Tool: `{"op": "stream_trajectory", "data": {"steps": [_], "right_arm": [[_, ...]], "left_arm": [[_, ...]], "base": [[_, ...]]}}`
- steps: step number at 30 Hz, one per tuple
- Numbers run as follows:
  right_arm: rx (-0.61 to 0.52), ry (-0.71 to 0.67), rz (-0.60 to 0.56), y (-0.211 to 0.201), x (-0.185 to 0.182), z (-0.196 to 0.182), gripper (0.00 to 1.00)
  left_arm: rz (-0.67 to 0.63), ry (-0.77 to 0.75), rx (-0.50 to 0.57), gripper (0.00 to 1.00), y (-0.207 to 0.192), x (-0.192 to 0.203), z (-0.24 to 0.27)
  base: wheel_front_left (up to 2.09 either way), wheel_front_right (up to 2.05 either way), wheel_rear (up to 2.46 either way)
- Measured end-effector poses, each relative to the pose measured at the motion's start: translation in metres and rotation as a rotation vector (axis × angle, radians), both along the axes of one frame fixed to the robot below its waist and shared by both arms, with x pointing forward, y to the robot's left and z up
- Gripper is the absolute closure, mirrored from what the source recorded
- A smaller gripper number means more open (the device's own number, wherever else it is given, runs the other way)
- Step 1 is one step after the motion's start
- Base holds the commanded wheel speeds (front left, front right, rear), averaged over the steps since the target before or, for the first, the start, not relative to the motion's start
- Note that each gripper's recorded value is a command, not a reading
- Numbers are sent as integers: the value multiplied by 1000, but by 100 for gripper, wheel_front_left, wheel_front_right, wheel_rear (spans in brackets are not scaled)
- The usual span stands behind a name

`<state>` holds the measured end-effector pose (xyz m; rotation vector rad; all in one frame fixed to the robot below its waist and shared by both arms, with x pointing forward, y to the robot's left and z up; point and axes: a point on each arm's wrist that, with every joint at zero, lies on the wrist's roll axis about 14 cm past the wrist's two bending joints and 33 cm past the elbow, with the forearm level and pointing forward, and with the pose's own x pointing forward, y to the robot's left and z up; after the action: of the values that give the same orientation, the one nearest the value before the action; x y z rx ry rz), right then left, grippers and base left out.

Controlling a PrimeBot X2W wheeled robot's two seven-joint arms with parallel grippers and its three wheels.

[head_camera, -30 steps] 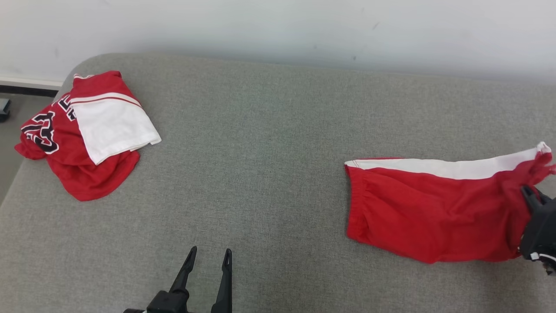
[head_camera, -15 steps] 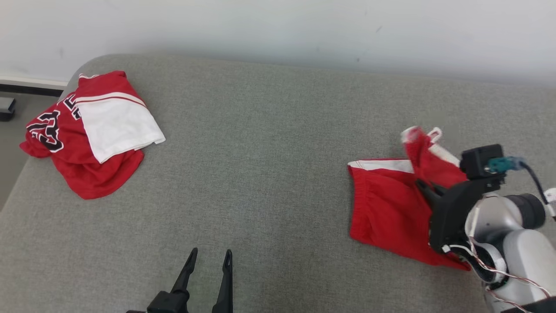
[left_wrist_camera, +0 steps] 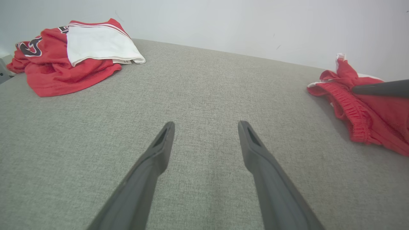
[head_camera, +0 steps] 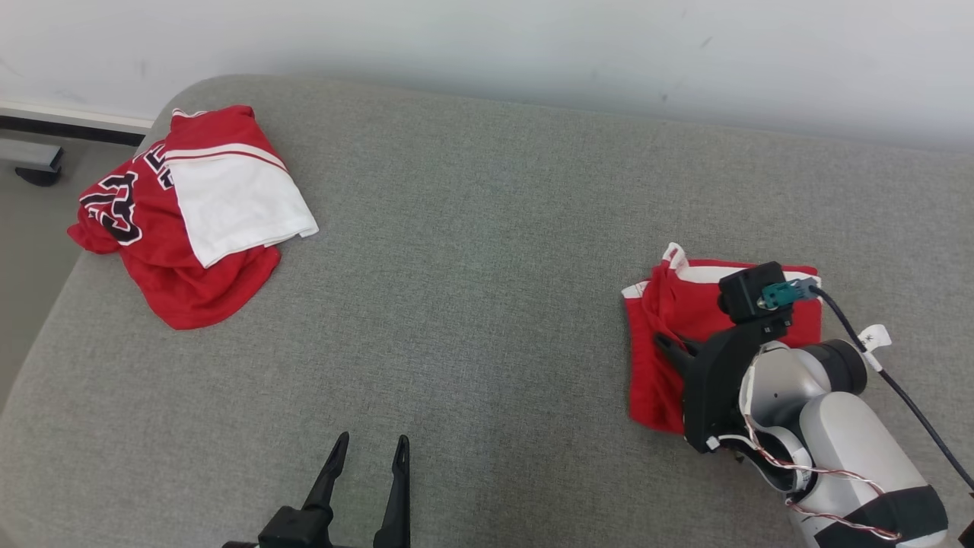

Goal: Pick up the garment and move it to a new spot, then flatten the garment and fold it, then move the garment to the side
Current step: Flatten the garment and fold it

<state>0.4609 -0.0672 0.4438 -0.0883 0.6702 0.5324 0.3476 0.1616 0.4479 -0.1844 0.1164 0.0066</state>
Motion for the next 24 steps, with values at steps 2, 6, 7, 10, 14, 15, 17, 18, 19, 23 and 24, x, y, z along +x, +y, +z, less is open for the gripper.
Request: {"op": "stream_trajectory", "data": {"steps": [2,6,7,10,14,15,17,18,19,23,24], "right_arm": [[10,-8,13,5,0,0,0],[141,-31,-4,20,2,16,0],[185,-40,-10,24,3,22,0],[229,-112,-36,15,10,43,0],[195,-226,-163,-39,26,58,0],[170,-236,-192,-52,26,56,0],[138,-242,-247,-74,24,48,0],[120,-235,-263,-81,21,42,0],[100,-222,-279,-88,17,35,0],[65,-202,-304,-98,5,14,45],[64,-197,-300,-95,2,10,86]], "left_arm": [[2,0,-2,0,0,0,0],[-3,0,-4,0,-2,1,0],[-5,-2,-6,0,-2,1,0],[-12,-17,-1,0,-4,3,5],[-20,-42,6,0,-7,7,12],[-24,-47,5,0,-8,7,14],[-34,-54,3,0,-10,8,16],[-37,-55,2,0,-11,8,16],[-40,-54,1,0,-12,7,15],[-53,-47,-3,0,-16,7,13],[-55,-45,-4,0,-17,7,13]], "base": [[0,0,0],[0,0,0],[0,0,0],[0,0,0],[0,0,0],[0,0,0],[0,0,0],[0,0,0],[0,0,0],[0,0,0],[0,0,0]]}}
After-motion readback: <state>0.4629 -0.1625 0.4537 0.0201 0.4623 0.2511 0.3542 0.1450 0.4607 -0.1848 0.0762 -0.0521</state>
